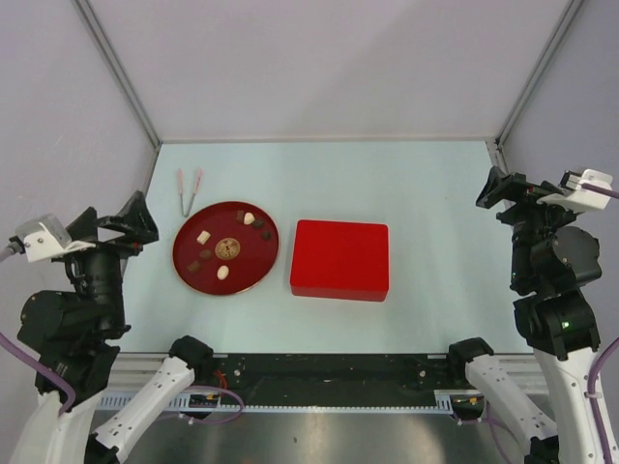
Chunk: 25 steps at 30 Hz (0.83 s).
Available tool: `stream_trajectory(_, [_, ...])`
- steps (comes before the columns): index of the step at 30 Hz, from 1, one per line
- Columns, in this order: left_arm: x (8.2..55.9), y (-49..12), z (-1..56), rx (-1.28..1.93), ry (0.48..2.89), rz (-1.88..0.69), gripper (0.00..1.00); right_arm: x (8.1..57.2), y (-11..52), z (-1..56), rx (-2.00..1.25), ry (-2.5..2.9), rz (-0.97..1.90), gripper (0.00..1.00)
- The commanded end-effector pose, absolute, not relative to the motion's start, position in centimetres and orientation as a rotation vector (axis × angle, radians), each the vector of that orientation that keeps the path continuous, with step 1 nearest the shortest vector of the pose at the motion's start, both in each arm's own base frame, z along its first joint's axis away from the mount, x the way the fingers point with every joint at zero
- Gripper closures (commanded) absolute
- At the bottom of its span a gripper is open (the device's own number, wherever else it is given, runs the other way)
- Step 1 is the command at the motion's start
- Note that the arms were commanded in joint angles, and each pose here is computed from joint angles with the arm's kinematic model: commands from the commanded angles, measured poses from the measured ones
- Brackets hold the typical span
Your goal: Pack the chocolate
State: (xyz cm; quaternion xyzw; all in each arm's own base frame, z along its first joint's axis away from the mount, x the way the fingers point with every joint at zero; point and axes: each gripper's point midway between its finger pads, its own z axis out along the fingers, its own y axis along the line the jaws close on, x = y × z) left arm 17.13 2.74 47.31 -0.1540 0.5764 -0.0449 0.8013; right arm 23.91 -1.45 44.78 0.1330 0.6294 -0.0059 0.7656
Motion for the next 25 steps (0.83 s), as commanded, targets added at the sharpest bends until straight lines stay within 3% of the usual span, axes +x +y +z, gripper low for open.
stream_trajectory(1, [17.5,3.5,44.5,-0.336,1.329,-0.001,0.00,23.5,-1.9,46.5,0.294,1.318,-0.055,0.00])
stream_trajectory(7, [17.7,3.5,43.0,-0.362,1.351,-0.011,0.00,23.9,-1.4,46.5,0.279,1.319,-0.055,0.00])
stream_trajectory(25, [16.5,4.1,45.9,-0.365,1.250,-0.034,0.00,23.6,-2.2,46.6,0.321,1.305,-0.071,0.00])
